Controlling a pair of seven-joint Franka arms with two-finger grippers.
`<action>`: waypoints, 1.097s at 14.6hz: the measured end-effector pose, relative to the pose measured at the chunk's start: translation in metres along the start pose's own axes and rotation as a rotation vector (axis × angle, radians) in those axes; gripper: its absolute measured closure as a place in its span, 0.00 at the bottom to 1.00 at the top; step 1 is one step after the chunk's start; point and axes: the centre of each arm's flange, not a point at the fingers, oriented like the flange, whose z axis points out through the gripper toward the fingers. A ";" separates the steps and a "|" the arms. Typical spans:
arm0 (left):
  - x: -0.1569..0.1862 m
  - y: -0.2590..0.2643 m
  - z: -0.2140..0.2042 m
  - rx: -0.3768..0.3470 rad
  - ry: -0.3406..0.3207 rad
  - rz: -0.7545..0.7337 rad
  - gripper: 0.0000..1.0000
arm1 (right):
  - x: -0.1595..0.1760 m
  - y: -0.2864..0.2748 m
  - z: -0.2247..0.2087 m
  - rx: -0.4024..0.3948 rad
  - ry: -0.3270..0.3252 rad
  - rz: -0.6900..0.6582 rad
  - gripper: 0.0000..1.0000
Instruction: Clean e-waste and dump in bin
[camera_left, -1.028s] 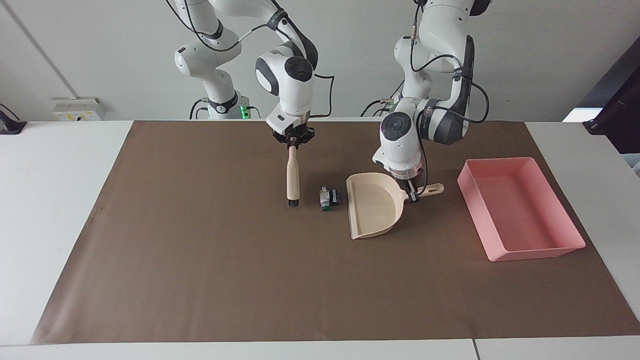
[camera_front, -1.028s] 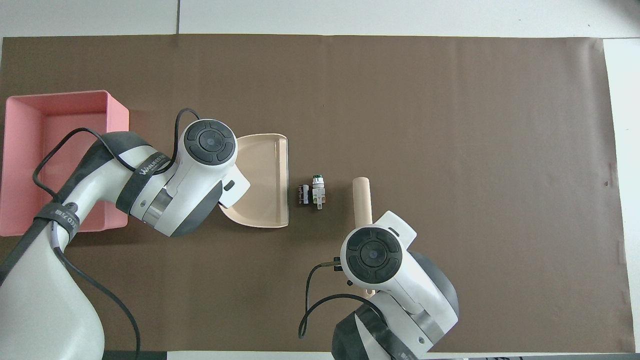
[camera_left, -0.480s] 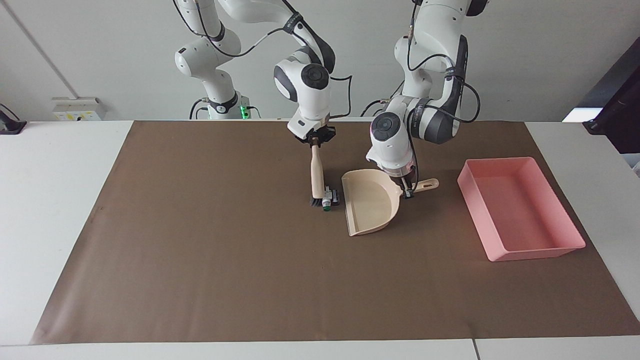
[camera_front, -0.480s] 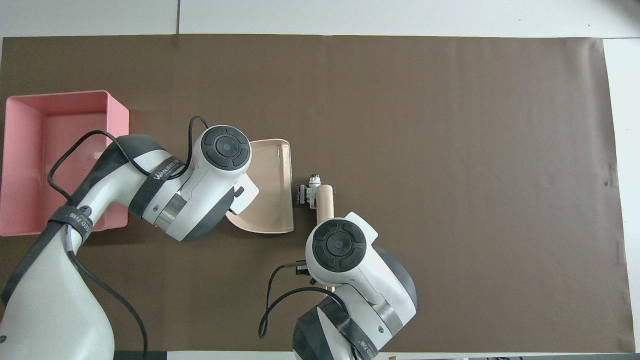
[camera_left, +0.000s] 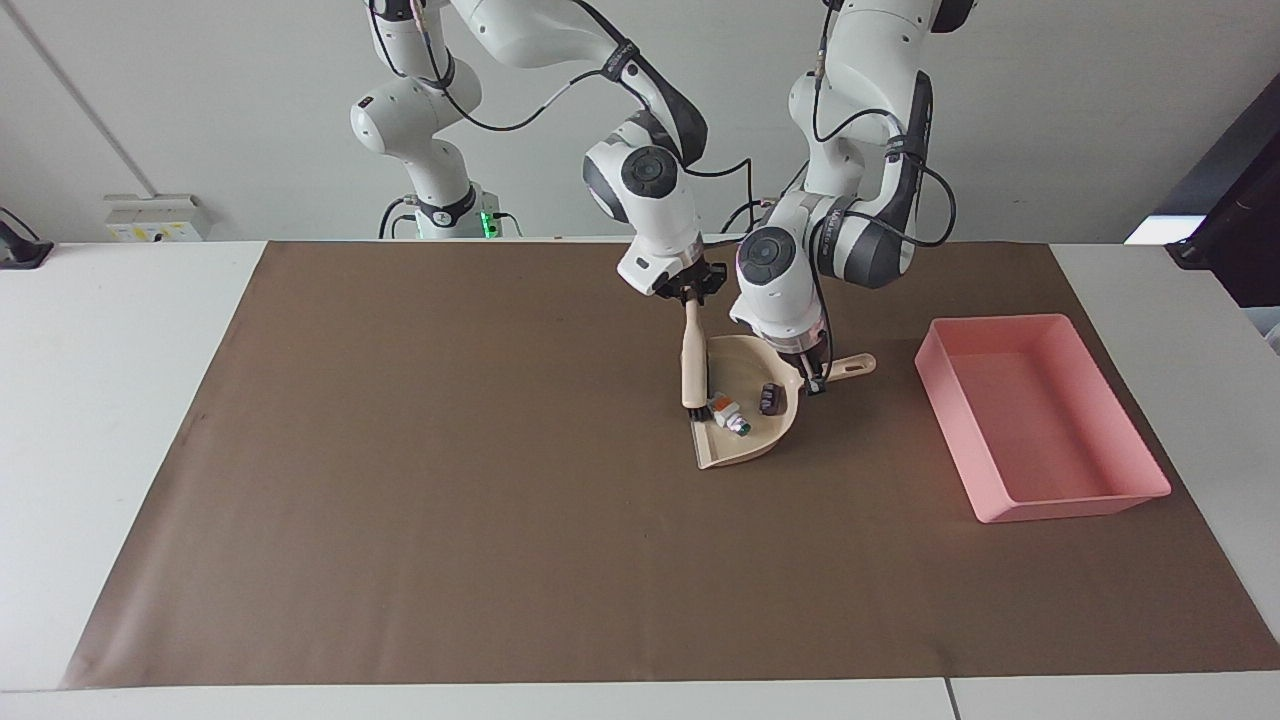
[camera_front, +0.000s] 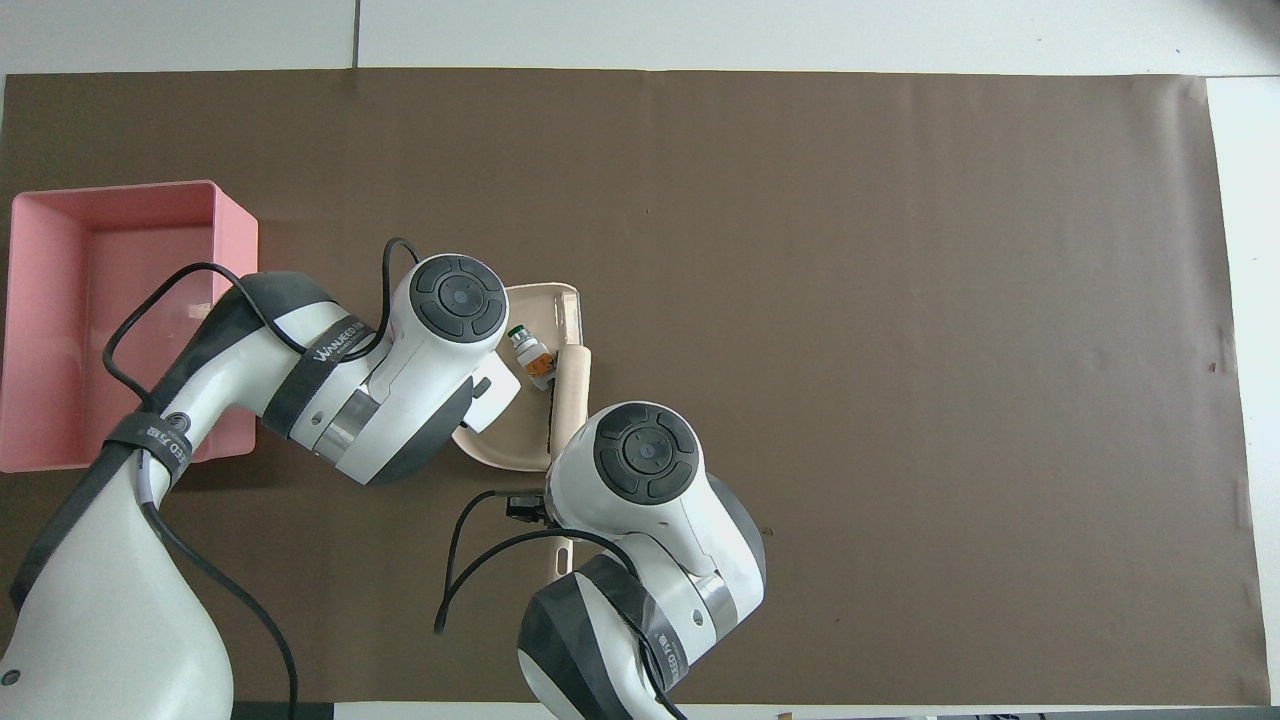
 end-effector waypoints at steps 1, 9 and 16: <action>0.000 0.000 0.002 0.003 0.004 -0.001 0.67 | 0.001 -0.004 -0.005 0.013 0.004 0.001 0.74; -0.044 -0.028 0.030 0.037 0.120 0.006 0.67 | 0.001 0.020 -0.074 -0.062 -0.042 0.000 0.74; -0.080 -0.031 0.002 0.036 0.189 0.028 0.67 | 0.018 0.150 -0.223 -0.156 -0.004 0.098 0.74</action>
